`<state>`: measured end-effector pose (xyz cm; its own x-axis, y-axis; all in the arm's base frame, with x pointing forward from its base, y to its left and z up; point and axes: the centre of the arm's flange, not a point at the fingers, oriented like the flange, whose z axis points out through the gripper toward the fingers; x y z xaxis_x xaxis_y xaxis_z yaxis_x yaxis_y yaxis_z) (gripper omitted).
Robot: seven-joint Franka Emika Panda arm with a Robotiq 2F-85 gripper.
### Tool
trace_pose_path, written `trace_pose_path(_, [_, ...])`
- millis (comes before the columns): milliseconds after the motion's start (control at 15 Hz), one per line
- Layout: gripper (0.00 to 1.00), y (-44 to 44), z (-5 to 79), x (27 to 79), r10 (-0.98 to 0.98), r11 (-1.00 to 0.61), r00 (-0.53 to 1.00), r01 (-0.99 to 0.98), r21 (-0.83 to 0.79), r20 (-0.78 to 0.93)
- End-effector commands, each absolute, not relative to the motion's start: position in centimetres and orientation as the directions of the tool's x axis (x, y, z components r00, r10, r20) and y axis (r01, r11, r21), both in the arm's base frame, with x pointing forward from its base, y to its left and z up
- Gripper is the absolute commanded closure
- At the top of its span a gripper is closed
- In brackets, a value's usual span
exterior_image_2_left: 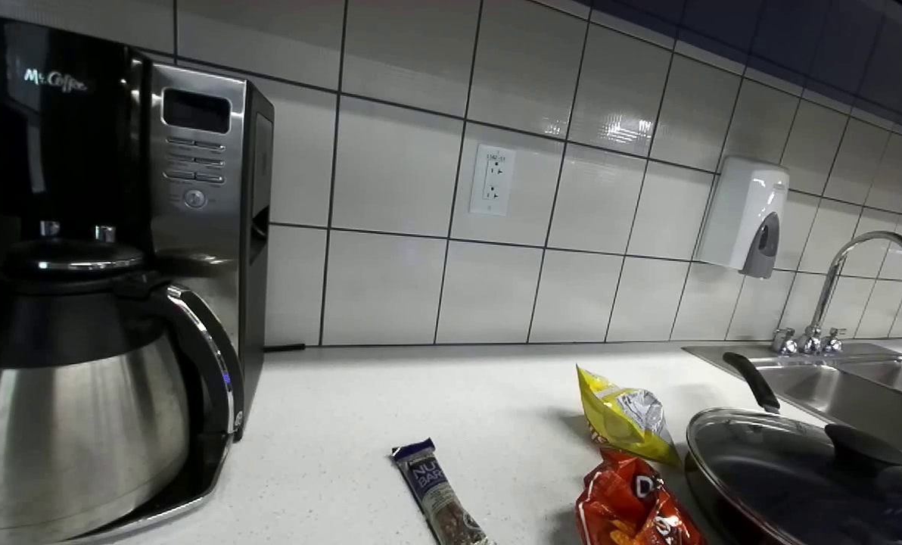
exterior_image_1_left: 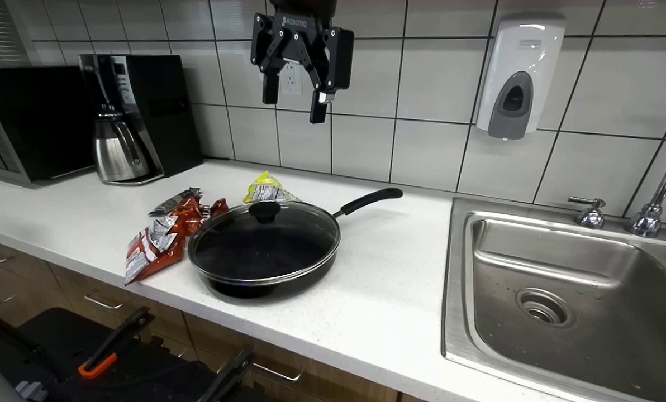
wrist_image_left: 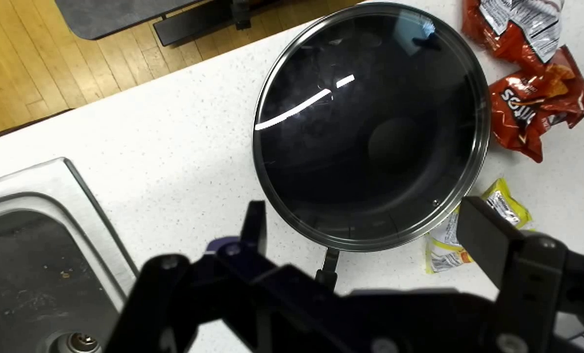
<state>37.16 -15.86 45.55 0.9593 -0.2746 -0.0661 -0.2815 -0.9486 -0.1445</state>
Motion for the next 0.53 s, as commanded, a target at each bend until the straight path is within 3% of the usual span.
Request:
trace_pose_path(0, [0.0, -15.5, 45.1, 38.0, -0.27, -0.953, 0.96, -0.277, -0.125, -0.073])
trace_pose_path(467, [0.0, -12.0, 43.0, 40.3, -0.206, -0.973, 0.973, -0.215, -0.087, -0.102])
